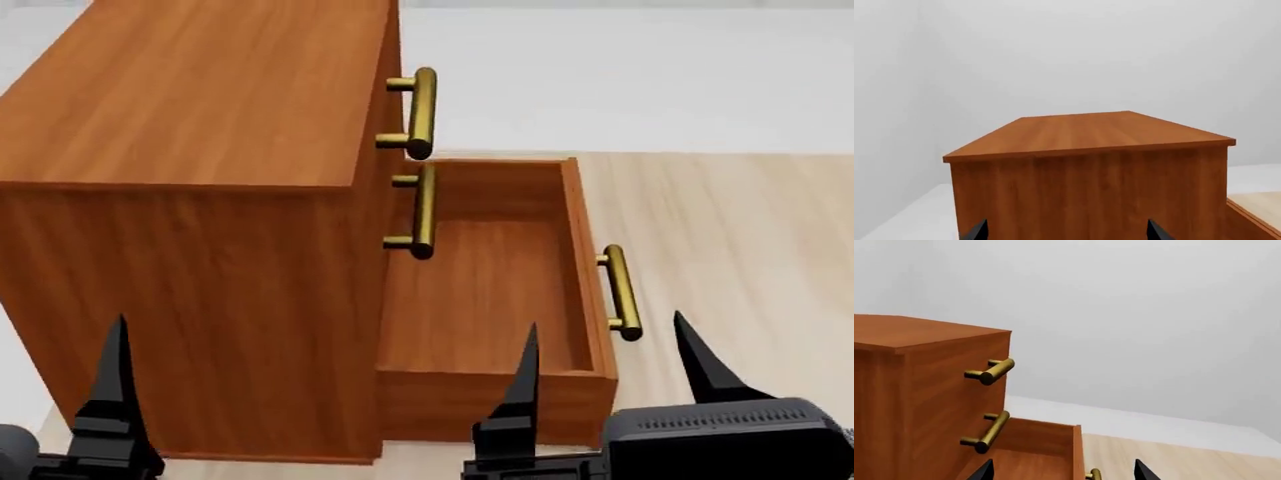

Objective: Put the bowl in the bottom drawer of the cabinet.

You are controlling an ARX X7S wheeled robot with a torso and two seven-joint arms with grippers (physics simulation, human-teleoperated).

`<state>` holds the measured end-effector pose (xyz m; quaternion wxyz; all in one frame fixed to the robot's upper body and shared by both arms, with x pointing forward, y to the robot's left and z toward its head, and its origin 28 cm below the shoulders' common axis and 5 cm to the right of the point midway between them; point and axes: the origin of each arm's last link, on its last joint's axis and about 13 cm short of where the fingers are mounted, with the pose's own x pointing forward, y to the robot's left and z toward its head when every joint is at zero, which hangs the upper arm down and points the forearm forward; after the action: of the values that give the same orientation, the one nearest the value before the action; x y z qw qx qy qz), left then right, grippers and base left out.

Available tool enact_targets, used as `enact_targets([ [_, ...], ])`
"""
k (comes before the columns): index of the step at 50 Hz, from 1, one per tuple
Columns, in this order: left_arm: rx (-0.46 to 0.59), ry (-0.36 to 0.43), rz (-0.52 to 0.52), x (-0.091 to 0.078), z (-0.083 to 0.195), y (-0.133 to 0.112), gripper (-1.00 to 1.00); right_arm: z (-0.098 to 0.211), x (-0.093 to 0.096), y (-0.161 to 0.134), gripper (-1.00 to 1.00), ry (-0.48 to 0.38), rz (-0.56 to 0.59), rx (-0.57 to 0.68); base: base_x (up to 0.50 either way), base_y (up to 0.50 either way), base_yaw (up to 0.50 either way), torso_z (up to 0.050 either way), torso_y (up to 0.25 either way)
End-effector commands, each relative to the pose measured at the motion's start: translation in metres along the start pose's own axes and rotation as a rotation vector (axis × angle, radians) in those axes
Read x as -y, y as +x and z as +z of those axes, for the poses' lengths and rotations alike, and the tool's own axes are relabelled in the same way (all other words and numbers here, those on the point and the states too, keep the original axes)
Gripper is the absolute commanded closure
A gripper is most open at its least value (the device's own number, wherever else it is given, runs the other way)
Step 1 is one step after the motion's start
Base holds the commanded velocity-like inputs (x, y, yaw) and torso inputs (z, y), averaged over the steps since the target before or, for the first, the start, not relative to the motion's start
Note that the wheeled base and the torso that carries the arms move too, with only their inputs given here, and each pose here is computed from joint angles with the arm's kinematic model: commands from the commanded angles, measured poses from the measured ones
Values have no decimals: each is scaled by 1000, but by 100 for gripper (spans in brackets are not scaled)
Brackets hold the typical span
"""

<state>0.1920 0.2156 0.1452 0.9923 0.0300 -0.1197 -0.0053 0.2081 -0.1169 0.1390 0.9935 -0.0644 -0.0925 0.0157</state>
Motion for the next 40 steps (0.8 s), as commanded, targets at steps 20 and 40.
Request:
enact_targets([
  [20, -3, -1, -2, 1, 0, -1, -100, -3, 0, -1, -100, -1, -5, -6, 302, 0, 0, 0, 1],
  [40, -4, -1, -10, 2, 0, -2, -100, -1, 1, -2, -100, -7, -16, -9, 116, 0, 0, 0, 0],
])
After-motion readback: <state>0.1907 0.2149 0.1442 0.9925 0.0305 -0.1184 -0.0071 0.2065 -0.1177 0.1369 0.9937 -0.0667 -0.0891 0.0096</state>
